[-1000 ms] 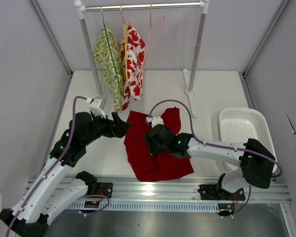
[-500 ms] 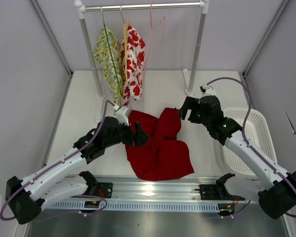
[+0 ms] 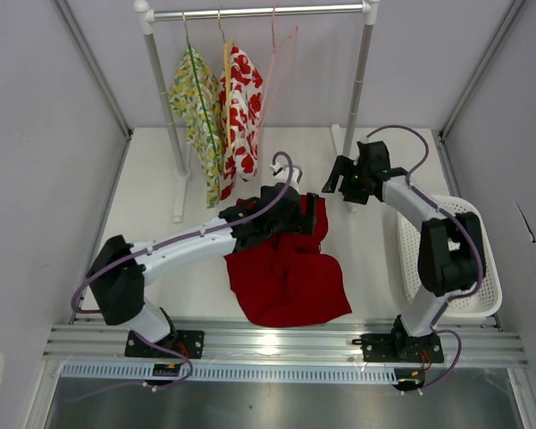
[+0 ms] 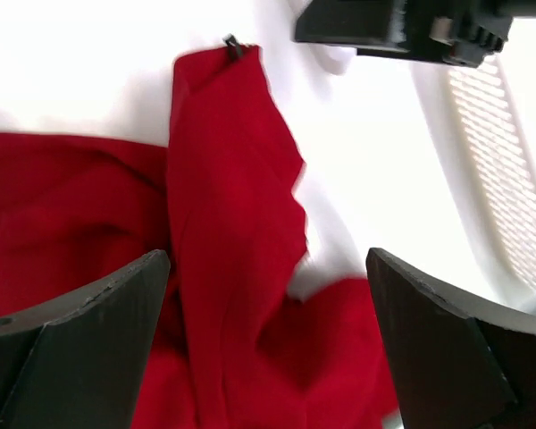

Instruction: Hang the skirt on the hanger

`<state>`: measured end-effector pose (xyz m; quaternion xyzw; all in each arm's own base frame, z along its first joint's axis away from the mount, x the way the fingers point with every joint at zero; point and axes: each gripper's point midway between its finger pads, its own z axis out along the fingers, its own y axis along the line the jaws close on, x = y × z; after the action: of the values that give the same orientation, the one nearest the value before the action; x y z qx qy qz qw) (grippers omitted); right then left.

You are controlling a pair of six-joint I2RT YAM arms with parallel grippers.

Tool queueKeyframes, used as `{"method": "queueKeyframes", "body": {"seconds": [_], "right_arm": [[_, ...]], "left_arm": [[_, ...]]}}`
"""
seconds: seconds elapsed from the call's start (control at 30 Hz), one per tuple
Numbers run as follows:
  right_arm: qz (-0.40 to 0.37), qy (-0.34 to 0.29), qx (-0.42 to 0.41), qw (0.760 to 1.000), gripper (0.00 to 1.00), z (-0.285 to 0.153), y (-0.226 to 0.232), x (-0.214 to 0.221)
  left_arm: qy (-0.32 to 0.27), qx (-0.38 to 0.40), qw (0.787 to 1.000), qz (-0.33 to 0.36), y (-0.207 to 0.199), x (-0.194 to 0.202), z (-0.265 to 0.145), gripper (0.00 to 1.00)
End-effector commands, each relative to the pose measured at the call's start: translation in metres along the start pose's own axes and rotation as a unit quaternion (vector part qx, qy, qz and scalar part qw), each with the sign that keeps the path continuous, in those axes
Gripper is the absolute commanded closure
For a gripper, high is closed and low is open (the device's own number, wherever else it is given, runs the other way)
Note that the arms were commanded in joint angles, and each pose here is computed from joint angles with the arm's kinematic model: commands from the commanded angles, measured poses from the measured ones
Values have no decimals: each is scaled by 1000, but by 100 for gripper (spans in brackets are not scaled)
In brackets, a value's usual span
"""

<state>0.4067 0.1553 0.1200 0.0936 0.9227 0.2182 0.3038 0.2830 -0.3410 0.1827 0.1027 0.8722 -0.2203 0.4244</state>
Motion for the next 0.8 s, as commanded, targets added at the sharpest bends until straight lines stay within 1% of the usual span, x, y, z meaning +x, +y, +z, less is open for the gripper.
{"method": "queueKeyframes", "body": {"seconds": [0.0,0.03,0.13,0.17,0.23,0.27,0.33,0.37,0.4,0.47,0.5,0.57,0.6,0.63,0.7,0.73,0.77], "right_arm": [[3,11,-39,999,20,23,21,-16],[10,29,-34,999,20,39,17,-8],[22,37,-30,999,20,58,19,-5],[20,48,-21,998,20,70,20,1],[20,62,-5,998,20,80,17,10],[19,74,-4,997,21,89,18,19],[18,80,2,997,29,94,17,27],[17,82,4,996,36,95,17,30],[17,86,5,996,54,96,17,36],[24,83,11,996,73,94,14,38],[26,74,12,997,88,88,15,33],[29,59,23,998,97,80,11,25],[29,53,27,998,100,73,10,21],[29,34,28,999,100,60,11,9],[27,17,28,999,100,42,12,-2],[26,-5,22,999,100,22,16,-16],[18,-16,22,999,100,10,17,-20]], "left_arm": [[18,-57,998,34,13,10,11,3],[29,-61,997,37,15,19,14,3],[45,-58,996,48,15,32,20,2],[49,-60,996,51,15,36,24,2],[63,-72,994,58,21,44,27,2],[70,-77,993,62,22,48,30,2],[76,-78,992,65,24,53,31,8],[84,-83,991,68,30,61,30,15],[79,-82,991,66,31,58,27,28],[81,-82,991,68,34,60,22,42],[88,-86,990,71,40,66,19,60],[94,-97,988,70,52,70,14,83],[96,-101,988,68,58,73,11,100],[88,-95,990,62,60,69,2,100],[78,-102,990,52,72,60,-6,100],[66,-102,991,49,76,51,-16,100],[56,-114,991,39,87,42,-19,100]]}}
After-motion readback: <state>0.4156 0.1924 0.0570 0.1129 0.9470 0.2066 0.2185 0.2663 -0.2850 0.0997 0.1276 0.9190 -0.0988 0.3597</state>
